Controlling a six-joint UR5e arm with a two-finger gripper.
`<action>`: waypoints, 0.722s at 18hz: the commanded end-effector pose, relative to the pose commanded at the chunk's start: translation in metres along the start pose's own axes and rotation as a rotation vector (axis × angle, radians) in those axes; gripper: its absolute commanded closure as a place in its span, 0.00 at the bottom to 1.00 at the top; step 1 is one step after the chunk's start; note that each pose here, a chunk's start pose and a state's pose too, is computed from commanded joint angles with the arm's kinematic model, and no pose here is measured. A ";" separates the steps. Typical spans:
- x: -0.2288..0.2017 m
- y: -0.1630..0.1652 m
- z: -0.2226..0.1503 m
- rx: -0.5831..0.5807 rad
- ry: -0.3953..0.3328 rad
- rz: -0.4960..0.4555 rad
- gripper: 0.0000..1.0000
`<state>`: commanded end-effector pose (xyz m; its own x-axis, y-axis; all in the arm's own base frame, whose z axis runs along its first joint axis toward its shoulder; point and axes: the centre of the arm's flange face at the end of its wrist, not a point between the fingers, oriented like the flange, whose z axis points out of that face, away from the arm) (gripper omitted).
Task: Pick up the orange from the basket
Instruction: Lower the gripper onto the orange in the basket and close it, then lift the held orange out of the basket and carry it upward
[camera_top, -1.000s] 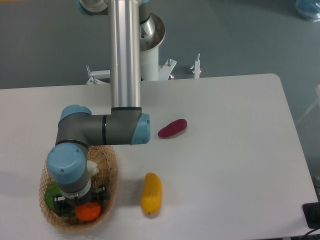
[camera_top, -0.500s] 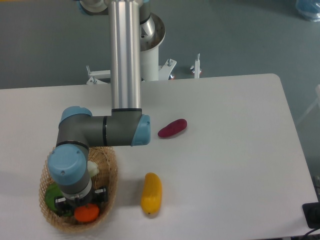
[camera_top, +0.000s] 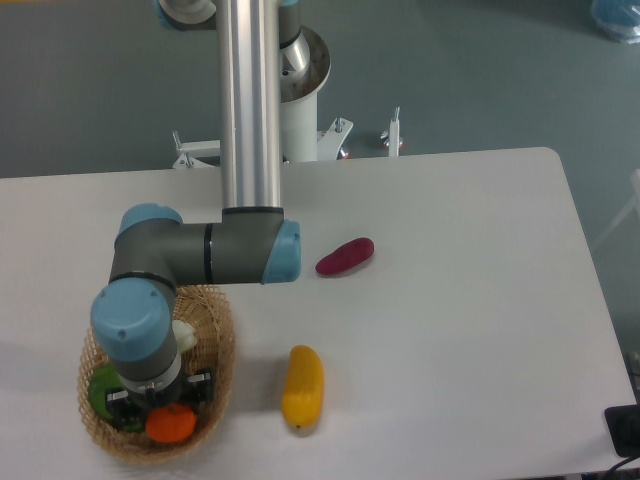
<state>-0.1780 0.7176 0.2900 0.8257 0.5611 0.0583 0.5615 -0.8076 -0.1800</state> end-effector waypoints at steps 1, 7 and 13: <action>0.000 0.003 -0.015 0.018 -0.009 0.046 0.32; -0.050 -0.006 -0.089 0.063 -0.035 0.177 0.31; -0.219 -0.019 -0.135 0.051 -0.087 0.398 0.31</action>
<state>-0.3622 0.5861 0.4136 0.9691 0.2218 -0.1082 0.1942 -0.9560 -0.2200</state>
